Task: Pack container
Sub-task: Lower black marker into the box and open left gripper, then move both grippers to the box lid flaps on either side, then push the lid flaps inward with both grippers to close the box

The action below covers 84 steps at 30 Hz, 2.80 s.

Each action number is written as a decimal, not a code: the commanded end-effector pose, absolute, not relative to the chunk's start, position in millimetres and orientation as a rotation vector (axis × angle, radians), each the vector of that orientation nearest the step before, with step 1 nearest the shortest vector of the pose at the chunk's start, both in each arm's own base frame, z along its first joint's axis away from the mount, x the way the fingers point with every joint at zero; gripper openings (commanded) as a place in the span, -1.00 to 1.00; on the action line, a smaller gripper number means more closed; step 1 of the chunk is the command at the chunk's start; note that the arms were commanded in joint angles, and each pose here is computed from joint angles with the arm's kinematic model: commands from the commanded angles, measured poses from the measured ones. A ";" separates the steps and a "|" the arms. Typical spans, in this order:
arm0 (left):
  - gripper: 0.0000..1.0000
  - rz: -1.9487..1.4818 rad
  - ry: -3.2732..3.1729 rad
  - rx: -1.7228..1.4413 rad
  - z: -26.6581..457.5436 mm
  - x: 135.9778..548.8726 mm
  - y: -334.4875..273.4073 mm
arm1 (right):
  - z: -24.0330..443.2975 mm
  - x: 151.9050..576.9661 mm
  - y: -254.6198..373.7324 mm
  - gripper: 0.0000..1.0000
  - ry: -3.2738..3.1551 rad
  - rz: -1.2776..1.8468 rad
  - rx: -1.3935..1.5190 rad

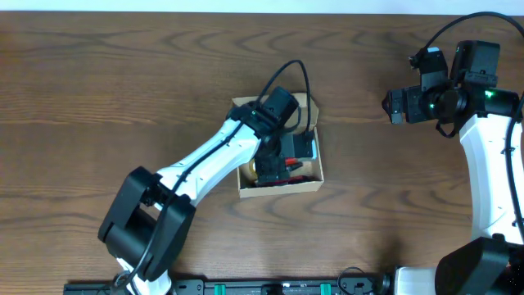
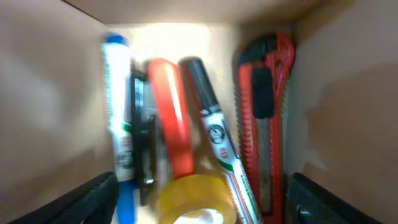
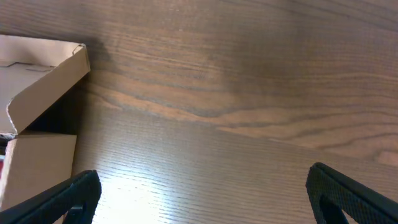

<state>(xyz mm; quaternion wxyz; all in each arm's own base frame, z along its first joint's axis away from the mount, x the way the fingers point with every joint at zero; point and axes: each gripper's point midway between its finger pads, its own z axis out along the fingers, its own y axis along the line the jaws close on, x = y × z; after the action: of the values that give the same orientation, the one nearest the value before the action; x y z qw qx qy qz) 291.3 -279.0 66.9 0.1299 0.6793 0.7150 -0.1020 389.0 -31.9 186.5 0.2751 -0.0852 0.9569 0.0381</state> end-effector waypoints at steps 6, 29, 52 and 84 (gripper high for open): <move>0.57 -0.116 2.187 1.474 179.5 345.9 -263.7 | 188.5 393.0 -33.6 -0.70 2.569 0.132 -0.125; -0.88 -0.988 2.666 0.211 145.0 376.5 -91.7 | 99.7 391.1 33.4 -0.97 2.796 0.919 0.407; -0.88 -1.620 2.619 0.012 44.2 379.4 -124.3 | 44.1 392.3 115.9 -0.98 2.904 1.188 0.341; -0.88 -1.639 2.571 0.001 37.8 404.2 -153.2 | 13.1 414.8 148.3 -0.97 2.798 1.478 0.418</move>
<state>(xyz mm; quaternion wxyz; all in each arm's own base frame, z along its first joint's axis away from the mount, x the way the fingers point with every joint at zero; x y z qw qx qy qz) 406.0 -147.9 43.1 0.0659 0.0193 0.8448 -0.5306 412.6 137.1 5.4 -0.0203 0.1341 0.8891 0.4371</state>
